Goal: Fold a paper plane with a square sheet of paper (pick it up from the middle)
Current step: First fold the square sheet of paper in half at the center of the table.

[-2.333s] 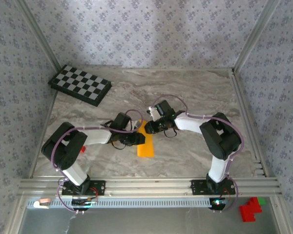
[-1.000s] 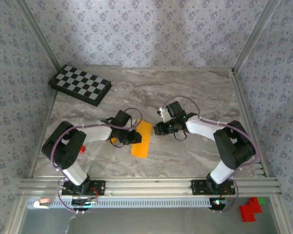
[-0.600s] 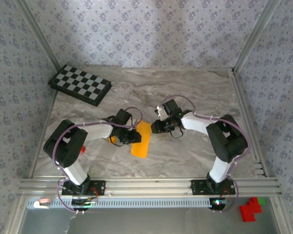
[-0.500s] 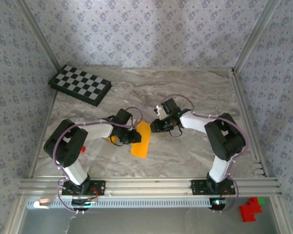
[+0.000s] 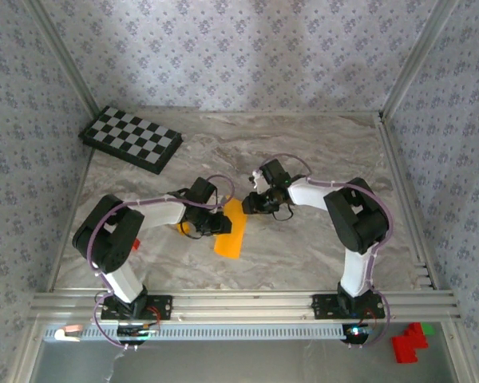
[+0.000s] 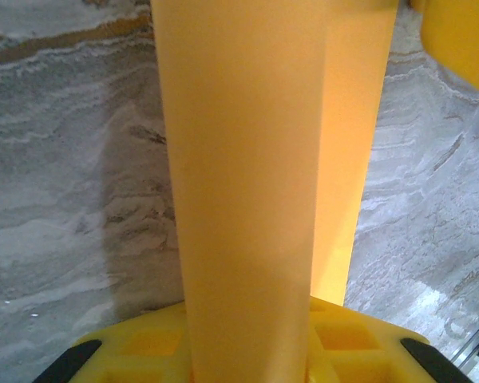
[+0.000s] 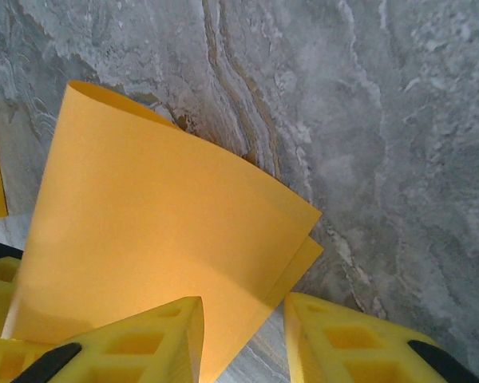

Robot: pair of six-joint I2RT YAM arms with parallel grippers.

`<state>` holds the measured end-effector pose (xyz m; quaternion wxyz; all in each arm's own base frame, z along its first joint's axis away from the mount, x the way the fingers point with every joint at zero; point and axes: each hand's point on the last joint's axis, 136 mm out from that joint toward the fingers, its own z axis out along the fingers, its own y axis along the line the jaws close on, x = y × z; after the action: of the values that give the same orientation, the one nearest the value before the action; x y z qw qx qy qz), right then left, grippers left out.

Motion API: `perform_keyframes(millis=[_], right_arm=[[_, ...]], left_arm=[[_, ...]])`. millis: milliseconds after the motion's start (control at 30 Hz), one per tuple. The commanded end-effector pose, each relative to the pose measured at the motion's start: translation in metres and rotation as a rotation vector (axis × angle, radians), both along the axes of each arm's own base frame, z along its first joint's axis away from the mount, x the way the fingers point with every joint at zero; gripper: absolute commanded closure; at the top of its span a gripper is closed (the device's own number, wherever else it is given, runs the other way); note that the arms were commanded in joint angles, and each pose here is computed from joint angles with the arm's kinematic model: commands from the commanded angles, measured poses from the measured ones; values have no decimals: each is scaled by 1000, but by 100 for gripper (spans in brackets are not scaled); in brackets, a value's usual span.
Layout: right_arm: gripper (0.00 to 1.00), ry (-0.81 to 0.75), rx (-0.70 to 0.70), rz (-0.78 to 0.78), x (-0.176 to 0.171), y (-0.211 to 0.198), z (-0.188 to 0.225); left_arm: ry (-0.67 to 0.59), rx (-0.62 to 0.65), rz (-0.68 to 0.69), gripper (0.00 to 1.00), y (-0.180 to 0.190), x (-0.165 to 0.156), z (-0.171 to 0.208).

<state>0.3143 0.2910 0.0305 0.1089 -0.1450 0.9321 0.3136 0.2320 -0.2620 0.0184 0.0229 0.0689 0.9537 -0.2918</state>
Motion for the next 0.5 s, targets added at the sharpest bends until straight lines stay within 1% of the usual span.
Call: perform_keyframes(millis=[0, 467], right_arm=[[67, 27, 16, -4, 3, 4, -3], [70, 57, 18, -19, 8, 3, -10]], left_arm=[[109, 216, 5, 73, 42, -27, -37], [105, 210, -32, 75, 36, -30, -32]])
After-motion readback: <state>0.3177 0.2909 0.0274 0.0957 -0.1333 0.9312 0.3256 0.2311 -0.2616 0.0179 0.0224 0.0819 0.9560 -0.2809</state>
